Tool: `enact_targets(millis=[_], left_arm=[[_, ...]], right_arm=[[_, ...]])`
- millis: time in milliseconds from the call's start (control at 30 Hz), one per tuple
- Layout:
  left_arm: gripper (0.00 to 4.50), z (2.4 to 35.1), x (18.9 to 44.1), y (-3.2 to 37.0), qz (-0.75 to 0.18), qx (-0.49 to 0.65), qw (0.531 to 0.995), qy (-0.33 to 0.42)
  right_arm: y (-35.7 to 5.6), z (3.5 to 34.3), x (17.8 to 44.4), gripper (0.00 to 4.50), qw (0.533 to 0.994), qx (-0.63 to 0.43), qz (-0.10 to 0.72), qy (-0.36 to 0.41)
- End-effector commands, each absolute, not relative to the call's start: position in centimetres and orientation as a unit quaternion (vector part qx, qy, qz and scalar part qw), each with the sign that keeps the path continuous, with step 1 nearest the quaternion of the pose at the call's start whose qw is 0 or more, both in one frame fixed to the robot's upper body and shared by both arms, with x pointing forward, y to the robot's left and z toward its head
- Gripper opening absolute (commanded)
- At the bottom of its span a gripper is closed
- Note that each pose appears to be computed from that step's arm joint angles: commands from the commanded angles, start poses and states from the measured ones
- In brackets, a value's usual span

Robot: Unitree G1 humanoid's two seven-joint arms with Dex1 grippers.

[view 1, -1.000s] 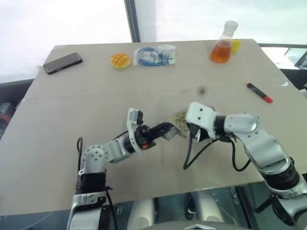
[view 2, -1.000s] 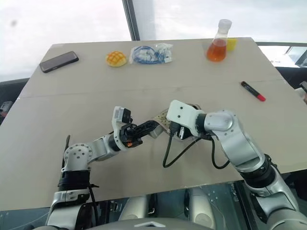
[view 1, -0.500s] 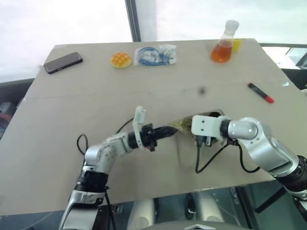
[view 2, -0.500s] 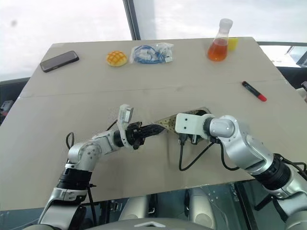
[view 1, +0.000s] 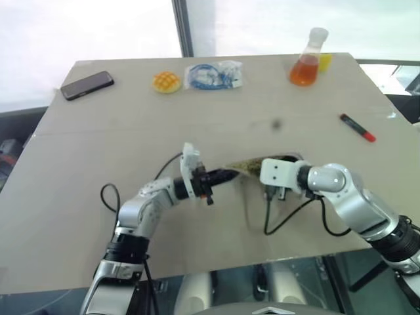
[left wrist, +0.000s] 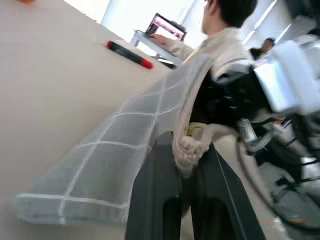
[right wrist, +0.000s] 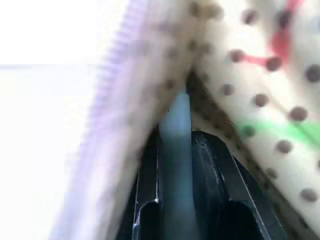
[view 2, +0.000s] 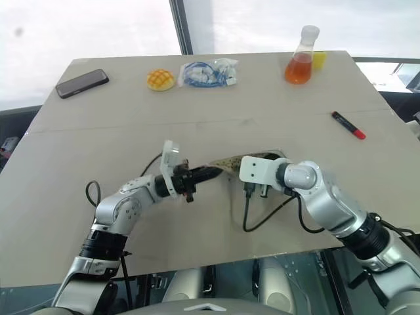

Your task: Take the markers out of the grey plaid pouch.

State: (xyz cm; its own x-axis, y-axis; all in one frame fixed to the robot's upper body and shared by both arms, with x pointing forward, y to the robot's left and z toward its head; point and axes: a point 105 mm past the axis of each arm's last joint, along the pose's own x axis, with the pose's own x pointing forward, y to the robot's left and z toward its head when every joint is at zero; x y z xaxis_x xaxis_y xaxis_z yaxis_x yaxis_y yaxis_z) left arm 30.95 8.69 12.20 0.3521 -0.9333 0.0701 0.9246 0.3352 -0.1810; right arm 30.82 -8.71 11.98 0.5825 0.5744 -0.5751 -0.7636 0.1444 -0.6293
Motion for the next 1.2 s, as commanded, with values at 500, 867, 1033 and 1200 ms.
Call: enact_targets(millis=[500,867,1033,1200], left_arm=[[0.00,13.0,31.2,10.3,-0.535,0.129,0.833,-0.060],[0.00,12.3,35.2,12.9,-0.437,0.175,0.881,-0.047],[0.00,11.6,34.3,11.8,-0.470,0.164,0.866,-0.053],[0.00,11.0,34.6,12.3,-0.458,0.123,0.879,-0.043]], right_arm=[[-10.3,16.6,34.2,0.26,0.857,-0.373,0.352,0.051],[-8.7,18.7,31.5,0.26,0.825,-0.364,0.431,-0.014],[-6.4,20.5,30.7,0.26,0.821,-0.326,0.460,-0.087],[-6.7,23.7,30.6,0.26,0.862,-0.190,0.444,-0.151]])
